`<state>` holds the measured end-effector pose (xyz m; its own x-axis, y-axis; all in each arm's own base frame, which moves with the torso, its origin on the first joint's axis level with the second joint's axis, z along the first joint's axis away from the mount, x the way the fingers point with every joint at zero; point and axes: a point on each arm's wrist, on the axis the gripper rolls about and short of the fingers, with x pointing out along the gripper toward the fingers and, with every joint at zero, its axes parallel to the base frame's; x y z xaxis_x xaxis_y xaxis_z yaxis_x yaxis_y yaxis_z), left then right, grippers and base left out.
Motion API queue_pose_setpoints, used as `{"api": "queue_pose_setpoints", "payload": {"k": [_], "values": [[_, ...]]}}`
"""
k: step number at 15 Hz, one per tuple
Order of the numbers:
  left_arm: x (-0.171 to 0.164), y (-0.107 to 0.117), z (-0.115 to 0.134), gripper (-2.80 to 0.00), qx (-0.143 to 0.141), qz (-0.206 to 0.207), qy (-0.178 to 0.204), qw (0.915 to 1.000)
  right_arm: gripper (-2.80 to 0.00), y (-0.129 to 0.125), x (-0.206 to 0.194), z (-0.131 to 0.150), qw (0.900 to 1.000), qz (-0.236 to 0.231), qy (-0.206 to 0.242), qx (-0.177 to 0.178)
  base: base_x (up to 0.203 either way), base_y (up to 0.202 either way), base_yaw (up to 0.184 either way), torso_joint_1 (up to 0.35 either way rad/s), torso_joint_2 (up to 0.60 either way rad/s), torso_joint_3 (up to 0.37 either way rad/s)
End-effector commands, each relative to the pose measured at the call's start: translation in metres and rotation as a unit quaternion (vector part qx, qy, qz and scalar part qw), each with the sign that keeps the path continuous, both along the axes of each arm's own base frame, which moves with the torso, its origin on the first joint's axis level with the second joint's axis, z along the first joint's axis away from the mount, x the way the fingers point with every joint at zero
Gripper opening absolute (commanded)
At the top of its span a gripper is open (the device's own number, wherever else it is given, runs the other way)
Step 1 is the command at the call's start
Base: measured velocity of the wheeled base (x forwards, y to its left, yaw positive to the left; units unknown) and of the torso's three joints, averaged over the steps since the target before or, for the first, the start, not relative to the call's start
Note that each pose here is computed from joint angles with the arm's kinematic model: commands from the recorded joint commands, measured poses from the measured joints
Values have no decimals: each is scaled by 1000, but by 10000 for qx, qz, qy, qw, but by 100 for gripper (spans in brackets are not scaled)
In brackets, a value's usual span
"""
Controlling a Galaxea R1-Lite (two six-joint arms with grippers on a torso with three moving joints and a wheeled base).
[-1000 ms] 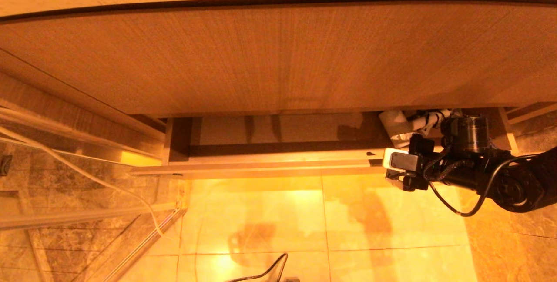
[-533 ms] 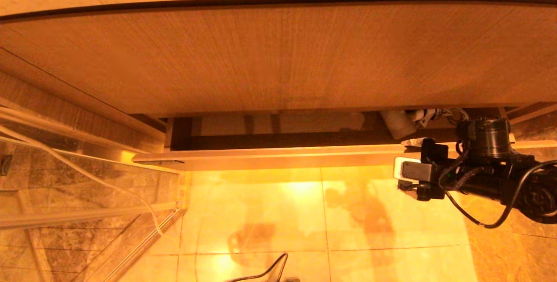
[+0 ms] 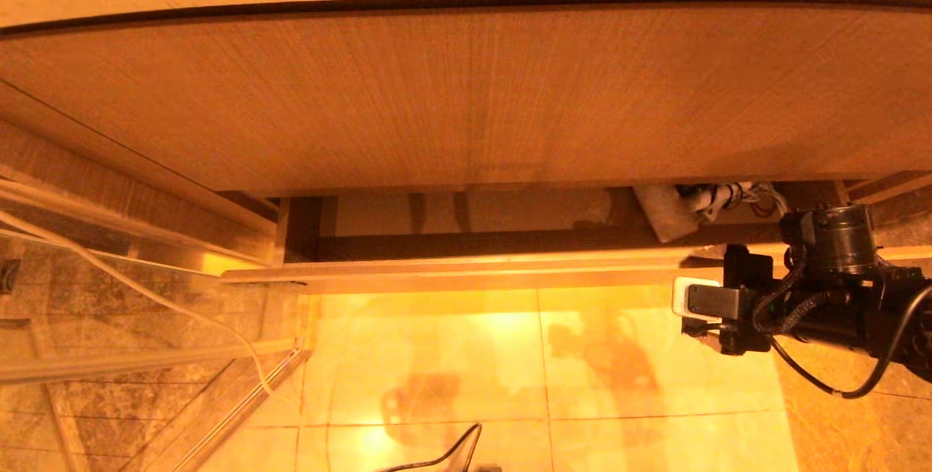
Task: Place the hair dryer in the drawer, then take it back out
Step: Pull open the drawer
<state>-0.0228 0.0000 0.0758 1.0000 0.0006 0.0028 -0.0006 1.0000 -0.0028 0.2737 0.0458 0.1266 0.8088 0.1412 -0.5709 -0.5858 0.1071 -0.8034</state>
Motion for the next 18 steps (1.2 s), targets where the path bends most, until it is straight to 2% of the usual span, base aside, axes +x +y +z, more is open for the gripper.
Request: {"api": "queue_pose_setpoints", "payload": {"k": [1,4,8,12,16,18], "values": [[0,0,0,-280,-2,4,-2,10000,0,-1,-8,2,10000,25,-16,-26,0,0,0,0,0,0],[0,0,0,-280,-2,4,-2,10000,0,-3,-19,6,10000,40,-76,-24,0,0,0,0,0,0],[0,0,0,-280,-2,4,-2,10000,0,-7,-43,29,9990,60,-443,20,0,0,0,0,0,0],[0,0,0,-280,-2,4,-2,10000,0,-16,-101,56,9948,177,-995,-83,0,0,0,0,0,0],[0,0,0,-280,-2,4,-2,10000,0,-26,-158,72,9863,173,-1639,-3,0,0,0,0,0,0],[0,0,0,-280,-2,4,-2,10000,0,-30,-183,71,9878,207,-1542,1,0,0,0,0,0,0]]}}
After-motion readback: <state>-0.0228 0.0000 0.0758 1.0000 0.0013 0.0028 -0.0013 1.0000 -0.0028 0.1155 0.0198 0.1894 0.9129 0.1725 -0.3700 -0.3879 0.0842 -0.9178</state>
